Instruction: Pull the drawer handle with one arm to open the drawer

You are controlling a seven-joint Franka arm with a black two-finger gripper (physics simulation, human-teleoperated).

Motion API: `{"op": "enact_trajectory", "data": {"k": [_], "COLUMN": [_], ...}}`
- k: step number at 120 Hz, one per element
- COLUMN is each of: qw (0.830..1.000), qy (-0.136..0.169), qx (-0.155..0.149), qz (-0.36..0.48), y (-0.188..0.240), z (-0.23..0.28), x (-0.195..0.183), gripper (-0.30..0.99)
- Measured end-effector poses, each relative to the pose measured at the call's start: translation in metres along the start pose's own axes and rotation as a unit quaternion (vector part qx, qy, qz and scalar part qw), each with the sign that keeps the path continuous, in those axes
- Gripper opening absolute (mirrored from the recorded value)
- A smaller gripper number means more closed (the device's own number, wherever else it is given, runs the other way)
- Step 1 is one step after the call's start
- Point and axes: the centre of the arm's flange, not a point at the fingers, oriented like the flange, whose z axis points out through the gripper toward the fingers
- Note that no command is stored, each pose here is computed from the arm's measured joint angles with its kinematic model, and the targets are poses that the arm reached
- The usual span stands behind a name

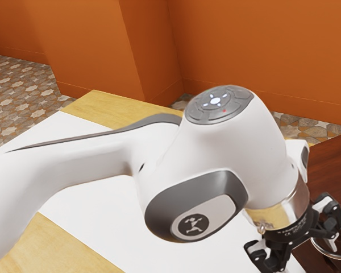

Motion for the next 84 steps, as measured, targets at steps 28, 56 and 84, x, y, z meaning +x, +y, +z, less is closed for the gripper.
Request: {"op": "enact_trajectory", "data": {"k": [28,56,84], "qw": [1.000,1.000,1.000], "qy": [-0.003,-0.002,-0.002], "qx": [-0.002,-0.002,-0.007], "qz": [0.006,0.008,0.013], "y": [0.0000,-0.0012,0.0003], "z": [0.0046,0.0078,0.0046], "x": [-0.0033,-0.0025,-0.0025], "gripper": [0.54,0.53,0.53]}}
